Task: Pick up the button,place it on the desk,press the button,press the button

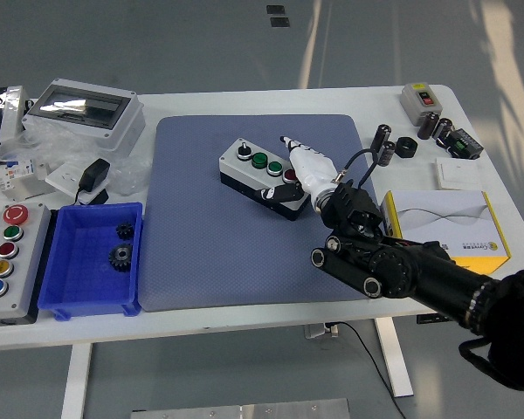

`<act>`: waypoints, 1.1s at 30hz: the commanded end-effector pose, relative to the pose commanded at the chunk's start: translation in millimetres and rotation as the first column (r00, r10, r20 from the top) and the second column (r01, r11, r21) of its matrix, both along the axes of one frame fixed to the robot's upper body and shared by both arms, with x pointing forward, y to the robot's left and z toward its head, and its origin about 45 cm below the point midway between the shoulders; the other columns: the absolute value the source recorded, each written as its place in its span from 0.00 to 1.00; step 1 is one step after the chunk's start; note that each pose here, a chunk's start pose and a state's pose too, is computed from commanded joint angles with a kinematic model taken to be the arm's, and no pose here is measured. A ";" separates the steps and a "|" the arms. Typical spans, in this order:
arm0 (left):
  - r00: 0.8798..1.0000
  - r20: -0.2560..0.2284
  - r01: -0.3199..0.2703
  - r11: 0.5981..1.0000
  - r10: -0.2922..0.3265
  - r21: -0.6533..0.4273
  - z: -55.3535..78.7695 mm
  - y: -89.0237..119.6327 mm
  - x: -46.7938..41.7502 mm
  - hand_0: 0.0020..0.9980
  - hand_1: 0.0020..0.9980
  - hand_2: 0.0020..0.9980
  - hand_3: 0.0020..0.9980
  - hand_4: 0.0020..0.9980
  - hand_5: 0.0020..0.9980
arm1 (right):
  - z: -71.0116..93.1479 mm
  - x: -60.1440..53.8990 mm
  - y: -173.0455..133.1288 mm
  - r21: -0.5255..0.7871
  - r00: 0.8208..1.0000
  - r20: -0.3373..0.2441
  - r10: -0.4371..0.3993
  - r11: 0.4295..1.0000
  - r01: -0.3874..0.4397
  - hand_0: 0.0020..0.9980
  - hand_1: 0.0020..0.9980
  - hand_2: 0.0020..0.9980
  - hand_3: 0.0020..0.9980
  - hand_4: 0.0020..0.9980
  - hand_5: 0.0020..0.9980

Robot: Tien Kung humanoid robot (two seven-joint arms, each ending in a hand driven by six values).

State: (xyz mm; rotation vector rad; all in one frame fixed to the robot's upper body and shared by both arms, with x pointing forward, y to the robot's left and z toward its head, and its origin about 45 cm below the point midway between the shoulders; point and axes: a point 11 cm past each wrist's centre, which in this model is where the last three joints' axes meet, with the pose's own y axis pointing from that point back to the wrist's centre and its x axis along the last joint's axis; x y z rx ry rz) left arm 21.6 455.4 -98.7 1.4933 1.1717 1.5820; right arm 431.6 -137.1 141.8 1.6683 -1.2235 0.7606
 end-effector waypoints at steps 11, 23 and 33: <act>1.000 0.004 0.004 1.000 -0.004 -0.001 -0.1 -0.3 1.2 0.64 0.60 0.55 0.60 0.63 0.21 | -5.4 -3.9 -1.1 -0.025 1.000 0.003 0.005 1.000 -0.005 0.25 0.57 0.67 0.96 0.76 0.15; 1.000 0.016 0.009 1.000 -0.009 -0.004 -0.7 -1.4 2.5 0.64 0.60 0.55 0.60 0.62 0.21 | -3.3 -2.2 -4.5 -0.115 0.998 0.048 0.034 0.993 -0.028 0.20 0.51 0.58 0.90 0.65 0.09; 1.000 0.013 -0.001 1.000 0.001 -0.008 -2.3 -3.9 -3.8 0.64 0.60 0.55 0.60 0.62 0.21 | 21.2 -12.5 -17.4 0.023 0.979 0.069 0.189 0.981 -0.191 0.09 0.34 0.39 0.46 0.24 0.00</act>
